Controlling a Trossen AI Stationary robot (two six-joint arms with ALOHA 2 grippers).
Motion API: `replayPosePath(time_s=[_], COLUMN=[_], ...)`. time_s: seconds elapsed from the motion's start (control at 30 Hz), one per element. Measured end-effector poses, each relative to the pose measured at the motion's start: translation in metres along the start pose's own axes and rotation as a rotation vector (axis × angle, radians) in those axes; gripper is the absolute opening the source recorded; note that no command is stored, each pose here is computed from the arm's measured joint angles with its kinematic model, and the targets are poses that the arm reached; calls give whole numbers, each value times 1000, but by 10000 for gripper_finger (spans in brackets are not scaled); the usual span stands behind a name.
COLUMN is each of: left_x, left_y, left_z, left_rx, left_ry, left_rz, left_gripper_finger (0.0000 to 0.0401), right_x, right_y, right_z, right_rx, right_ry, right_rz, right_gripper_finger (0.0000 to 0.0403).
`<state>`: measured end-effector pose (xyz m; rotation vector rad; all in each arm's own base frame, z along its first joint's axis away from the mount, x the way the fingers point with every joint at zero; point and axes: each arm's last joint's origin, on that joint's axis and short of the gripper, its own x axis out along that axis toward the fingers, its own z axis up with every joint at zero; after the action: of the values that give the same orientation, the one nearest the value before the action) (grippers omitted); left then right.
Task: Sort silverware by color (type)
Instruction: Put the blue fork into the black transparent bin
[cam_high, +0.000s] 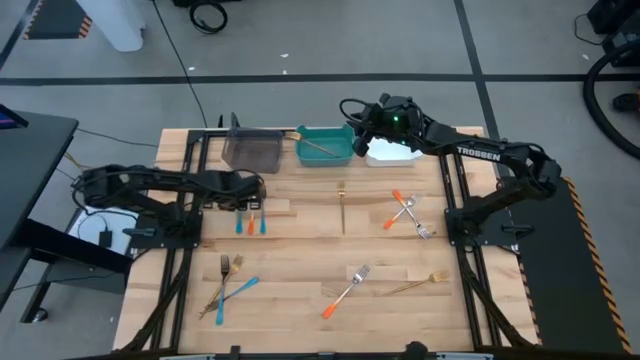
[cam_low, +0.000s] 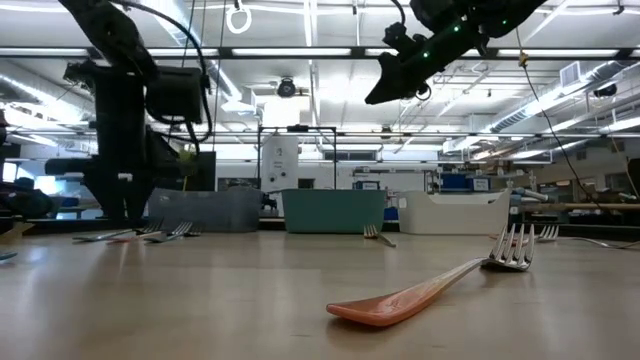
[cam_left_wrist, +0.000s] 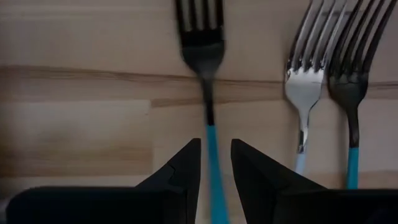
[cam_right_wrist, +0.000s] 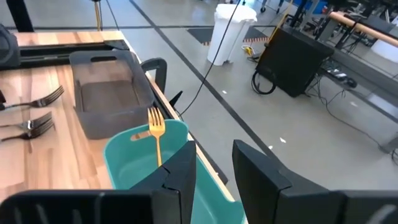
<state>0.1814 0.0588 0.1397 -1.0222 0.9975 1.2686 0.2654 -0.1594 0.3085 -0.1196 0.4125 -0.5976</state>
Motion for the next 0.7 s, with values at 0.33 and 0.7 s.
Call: replayPosePath(time_s=[0.33,0.7], left_x=[22,11], left_y=[-10,-6], left_z=[-2,-3], left_rx=[-13,55], left_ry=[-1,28], left_rz=[79,18], left_gripper_finger=[80,13], right_x=[0,0], right_y=[0,0], right_z=[-2,-4], right_rx=[-38,-40], right_ry=[20,39], right_rz=[3,7], right_gripper_finger=[113,113])
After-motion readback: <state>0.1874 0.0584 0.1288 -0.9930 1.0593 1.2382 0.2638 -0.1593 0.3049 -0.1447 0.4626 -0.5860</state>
